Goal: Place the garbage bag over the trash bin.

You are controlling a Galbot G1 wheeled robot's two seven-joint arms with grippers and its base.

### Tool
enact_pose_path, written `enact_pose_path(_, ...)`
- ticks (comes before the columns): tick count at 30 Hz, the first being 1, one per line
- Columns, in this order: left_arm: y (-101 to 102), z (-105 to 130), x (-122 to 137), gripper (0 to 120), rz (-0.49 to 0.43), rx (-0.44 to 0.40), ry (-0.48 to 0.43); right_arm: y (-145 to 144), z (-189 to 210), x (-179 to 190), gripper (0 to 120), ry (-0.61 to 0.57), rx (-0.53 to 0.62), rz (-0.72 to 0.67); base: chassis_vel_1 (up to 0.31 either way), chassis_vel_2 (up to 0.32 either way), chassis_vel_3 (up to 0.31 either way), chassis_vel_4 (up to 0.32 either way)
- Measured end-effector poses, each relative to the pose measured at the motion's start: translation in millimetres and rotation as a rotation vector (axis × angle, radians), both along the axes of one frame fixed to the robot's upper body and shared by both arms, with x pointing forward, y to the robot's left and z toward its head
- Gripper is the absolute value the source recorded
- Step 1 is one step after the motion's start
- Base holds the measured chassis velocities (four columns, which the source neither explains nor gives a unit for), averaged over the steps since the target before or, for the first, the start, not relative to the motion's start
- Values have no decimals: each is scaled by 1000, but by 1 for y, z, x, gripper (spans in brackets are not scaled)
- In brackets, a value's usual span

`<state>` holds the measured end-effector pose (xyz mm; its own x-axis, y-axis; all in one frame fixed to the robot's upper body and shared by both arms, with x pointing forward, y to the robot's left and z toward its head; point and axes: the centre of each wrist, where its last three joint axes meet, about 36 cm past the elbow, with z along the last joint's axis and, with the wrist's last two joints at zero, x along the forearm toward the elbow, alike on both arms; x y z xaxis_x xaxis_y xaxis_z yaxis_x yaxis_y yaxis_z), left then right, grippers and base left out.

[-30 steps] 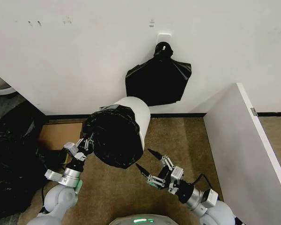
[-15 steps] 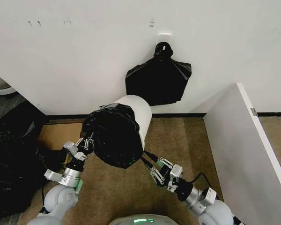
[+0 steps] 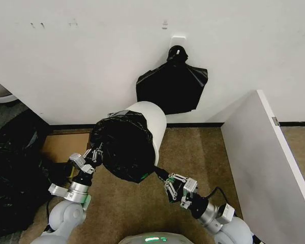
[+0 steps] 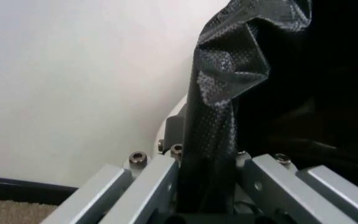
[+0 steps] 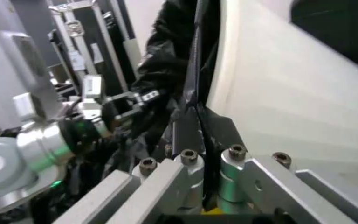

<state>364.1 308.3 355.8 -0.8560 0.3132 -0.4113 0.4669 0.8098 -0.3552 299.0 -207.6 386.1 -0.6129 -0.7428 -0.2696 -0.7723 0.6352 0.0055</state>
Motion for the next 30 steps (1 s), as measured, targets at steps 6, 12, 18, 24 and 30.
enact_pose_path(6, 1, -2, -3, 1, -2, 8, 6, -7, -3, 6, 0, -4, 32, -62, 0, 0, 0, 0)
enact_pose_path(12, 2, -2, -3, 1, 2, 7, 5, -17, -14, 10, 0, 7, 31, -94, 0, 0, 0, 0)
enact_pose_path(18, 2, -1, -3, 1, 12, 4, 7, -18, -18, 9, 0, 8, 30, -87, 0, 0, 0, 0)
enact_pose_path(24, 2, -1, -2, 1, 20, -9, 10, -11, -18, 1, 8, -12, 3, -52, 0, 0, 0, 0)
enact_pose_path(30, 2, -1, -1, 1, 22, -14, 10, -5, -23, -6, 31, -5, 5, 17, 0, 0, 0, 0)
